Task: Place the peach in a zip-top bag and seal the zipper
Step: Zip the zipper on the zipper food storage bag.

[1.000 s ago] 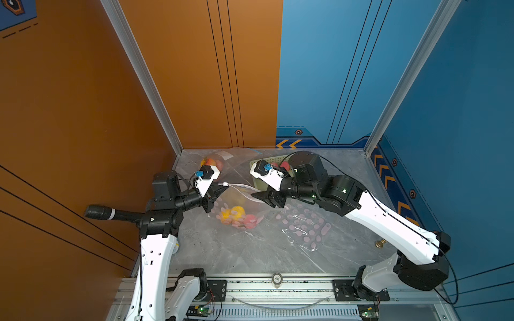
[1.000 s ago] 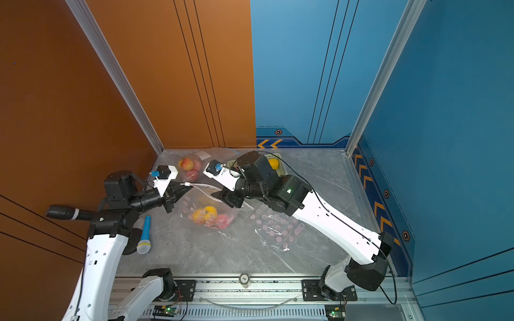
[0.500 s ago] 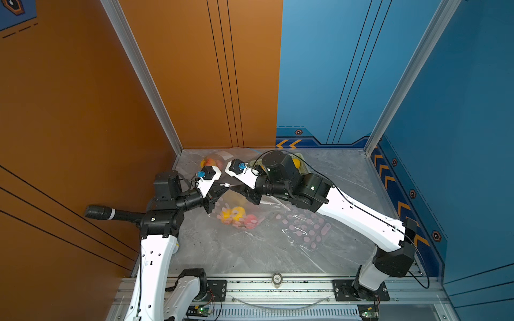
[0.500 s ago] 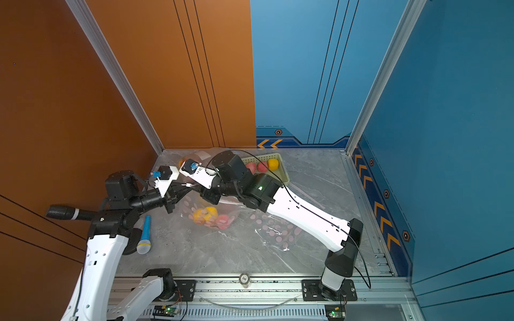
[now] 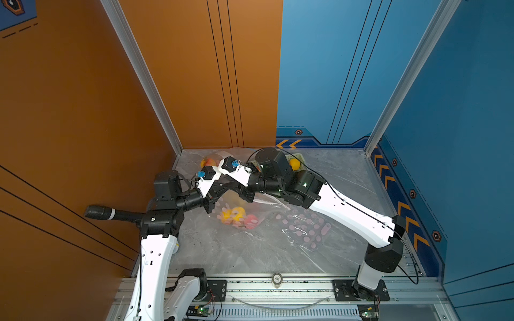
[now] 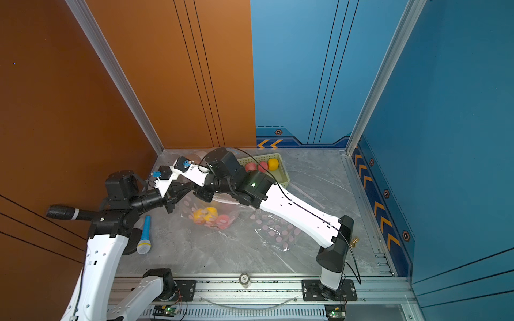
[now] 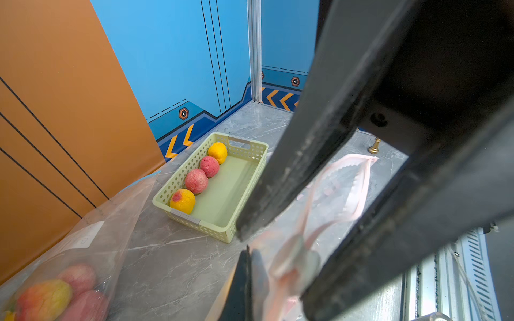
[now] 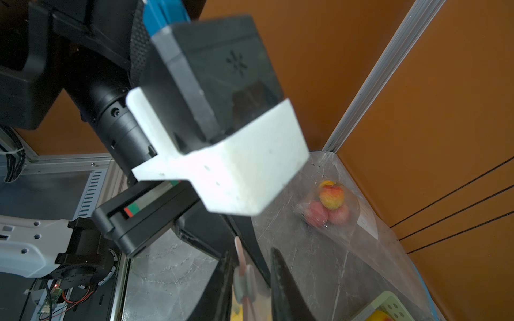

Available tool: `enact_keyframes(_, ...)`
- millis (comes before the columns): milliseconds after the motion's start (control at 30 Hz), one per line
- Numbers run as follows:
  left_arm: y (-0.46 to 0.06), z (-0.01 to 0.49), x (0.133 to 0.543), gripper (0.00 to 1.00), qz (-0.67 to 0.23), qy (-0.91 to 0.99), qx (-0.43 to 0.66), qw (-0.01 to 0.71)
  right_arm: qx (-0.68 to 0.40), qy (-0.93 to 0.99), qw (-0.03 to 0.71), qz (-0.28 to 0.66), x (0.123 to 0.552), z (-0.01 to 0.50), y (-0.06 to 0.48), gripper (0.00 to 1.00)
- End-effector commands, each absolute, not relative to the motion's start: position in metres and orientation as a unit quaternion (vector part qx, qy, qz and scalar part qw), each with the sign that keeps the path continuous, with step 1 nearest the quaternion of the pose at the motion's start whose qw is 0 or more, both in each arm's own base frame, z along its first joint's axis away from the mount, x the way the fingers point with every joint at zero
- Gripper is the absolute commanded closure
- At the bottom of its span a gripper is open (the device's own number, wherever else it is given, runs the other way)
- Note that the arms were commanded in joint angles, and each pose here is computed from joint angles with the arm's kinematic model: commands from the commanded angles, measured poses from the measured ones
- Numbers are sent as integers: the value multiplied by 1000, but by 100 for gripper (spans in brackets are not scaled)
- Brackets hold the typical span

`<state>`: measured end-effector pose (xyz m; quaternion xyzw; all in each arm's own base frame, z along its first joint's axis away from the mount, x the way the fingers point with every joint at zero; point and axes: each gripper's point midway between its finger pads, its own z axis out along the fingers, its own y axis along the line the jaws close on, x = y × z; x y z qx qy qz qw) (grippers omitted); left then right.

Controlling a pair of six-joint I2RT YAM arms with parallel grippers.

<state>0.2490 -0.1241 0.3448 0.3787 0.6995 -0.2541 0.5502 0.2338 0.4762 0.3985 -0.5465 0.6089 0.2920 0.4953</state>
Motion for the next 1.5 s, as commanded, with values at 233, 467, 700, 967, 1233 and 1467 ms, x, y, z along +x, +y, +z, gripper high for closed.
enact_keyframes(233, -126, 345, 247, 100, -260, 701, 378, 545, -564, 606, 479, 291, 227, 393, 475, 77)
enact_keyframes(467, -126, 344, 248, 100, -257, 703, 377, 545, -559, 608, 483, 289, 228, 394, 470, 86)
enact_keyframes(700, -126, 344, 247, 100, -259, 703, 377, 545, -557, 615, 484, 278, 230, 393, 462, 94)
enact_keyframes(967, -128, 346, 239, 100, -263, 698, 384, 544, -559, 618, 492, 252, 235, 394, 448, 97)
enact_keyframes(1233, -127, 347, 236, 100, -256, 698, 385, 547, -560, 626, 486, 241, 239, 390, 433, 96)
enact_keyframes(1467, -126, 345, 236, 100, -253, 701, 383, 547, -565, 639, 470, 228, 241, 379, 423, 96)
